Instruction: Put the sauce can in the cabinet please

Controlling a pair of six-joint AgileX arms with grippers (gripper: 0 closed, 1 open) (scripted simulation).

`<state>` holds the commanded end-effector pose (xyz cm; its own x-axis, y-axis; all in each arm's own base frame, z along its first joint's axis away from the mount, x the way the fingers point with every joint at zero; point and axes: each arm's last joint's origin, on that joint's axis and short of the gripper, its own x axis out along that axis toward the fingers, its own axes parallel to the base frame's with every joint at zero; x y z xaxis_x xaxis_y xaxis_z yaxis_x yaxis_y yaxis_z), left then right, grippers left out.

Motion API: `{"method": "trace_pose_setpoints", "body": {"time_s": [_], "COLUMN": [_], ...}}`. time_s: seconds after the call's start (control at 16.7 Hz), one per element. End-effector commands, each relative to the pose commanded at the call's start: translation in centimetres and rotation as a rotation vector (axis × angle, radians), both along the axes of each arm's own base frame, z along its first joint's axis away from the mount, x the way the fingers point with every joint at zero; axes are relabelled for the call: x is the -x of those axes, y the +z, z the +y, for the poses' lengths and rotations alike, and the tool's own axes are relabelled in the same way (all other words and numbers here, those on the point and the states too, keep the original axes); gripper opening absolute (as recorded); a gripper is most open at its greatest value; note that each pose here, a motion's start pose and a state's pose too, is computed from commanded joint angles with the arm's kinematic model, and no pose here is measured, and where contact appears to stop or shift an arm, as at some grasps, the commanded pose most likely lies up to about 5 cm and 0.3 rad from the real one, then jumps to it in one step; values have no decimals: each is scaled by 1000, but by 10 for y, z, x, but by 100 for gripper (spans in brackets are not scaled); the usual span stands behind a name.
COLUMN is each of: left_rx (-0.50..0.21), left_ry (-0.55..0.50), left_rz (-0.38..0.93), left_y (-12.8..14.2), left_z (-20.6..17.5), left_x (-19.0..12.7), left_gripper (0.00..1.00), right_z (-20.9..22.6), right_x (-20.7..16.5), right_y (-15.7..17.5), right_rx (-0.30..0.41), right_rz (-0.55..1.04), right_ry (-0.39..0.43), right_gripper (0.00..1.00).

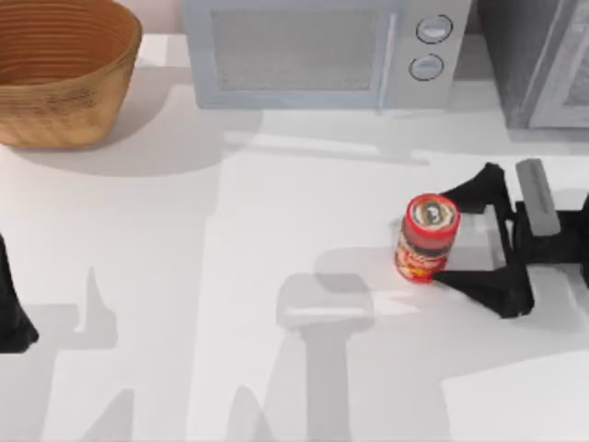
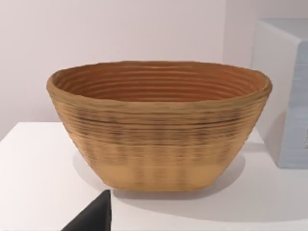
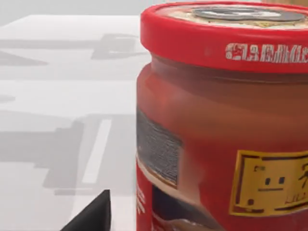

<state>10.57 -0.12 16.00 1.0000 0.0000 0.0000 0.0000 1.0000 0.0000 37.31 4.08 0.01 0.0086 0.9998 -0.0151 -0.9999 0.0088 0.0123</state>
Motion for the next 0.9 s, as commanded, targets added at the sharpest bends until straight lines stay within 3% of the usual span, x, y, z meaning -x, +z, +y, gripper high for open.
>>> {"method": "trace_pose_setpoints", "body": {"time_s": [0.36,0.66,0.9], "left_rx": [0,0,0], "left_ry": [0,0,0], "left_rz": [0,0,0], "left_y": [0,0,0], "left_z": [0,0,0], "left_x": [0,0,0], "left_gripper": [100,100,100], "right_z": [35,37,37], "right_x": [8,9,9], "right_y": [6,6,6], "right_rx": [-17,-20,-20], "right_rz": [2,2,2], "right_ry": [-2,-1,-1], "right_gripper": [100,100,70]}}
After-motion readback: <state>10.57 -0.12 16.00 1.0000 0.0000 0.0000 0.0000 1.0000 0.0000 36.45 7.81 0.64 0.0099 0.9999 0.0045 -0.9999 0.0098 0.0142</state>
